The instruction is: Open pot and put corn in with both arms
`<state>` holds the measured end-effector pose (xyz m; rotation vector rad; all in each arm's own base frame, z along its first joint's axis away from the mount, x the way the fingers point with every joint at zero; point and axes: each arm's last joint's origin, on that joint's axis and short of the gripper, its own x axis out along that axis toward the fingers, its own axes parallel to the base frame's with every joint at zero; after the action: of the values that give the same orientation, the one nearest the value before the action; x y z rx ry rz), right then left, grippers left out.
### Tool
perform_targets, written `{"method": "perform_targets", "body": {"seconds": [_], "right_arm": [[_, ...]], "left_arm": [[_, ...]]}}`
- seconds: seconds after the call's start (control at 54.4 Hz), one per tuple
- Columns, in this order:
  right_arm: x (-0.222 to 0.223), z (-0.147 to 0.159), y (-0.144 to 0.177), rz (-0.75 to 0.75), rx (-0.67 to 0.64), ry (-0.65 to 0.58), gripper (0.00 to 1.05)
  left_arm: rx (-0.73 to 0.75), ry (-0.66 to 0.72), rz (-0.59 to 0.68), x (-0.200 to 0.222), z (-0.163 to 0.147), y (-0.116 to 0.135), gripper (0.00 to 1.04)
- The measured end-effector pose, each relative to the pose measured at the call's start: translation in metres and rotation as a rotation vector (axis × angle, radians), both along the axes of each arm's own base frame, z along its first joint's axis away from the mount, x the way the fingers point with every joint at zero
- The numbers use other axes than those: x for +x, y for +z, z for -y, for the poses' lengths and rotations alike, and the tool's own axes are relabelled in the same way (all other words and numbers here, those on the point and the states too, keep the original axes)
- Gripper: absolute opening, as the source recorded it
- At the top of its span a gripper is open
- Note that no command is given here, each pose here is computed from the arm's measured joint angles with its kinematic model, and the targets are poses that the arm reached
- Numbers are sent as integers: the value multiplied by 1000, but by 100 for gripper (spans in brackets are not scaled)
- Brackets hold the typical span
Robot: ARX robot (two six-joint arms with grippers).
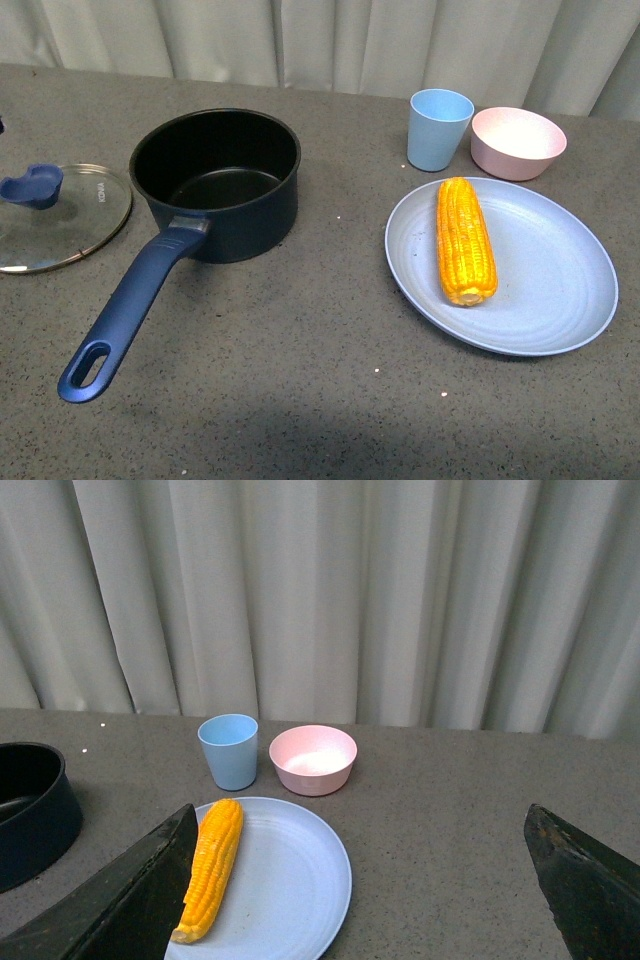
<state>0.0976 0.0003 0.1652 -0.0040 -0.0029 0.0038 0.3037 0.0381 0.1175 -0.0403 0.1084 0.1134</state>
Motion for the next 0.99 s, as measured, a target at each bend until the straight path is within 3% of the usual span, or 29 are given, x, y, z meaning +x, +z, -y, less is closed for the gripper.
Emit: {"method": "perform_targets", "body": {"seconds": [0.147,0.478,0.993], "right_arm": [[0,0,0,0,0,0,96],[0,0,0,0,0,0,96],[0,0,0,0,0,0,96]], "left_arm": [[23,-111,107,-36,12,19,63],[29,-110,92,-92,26,28,4],[32,-113,94,-144,38,45,4]]}}
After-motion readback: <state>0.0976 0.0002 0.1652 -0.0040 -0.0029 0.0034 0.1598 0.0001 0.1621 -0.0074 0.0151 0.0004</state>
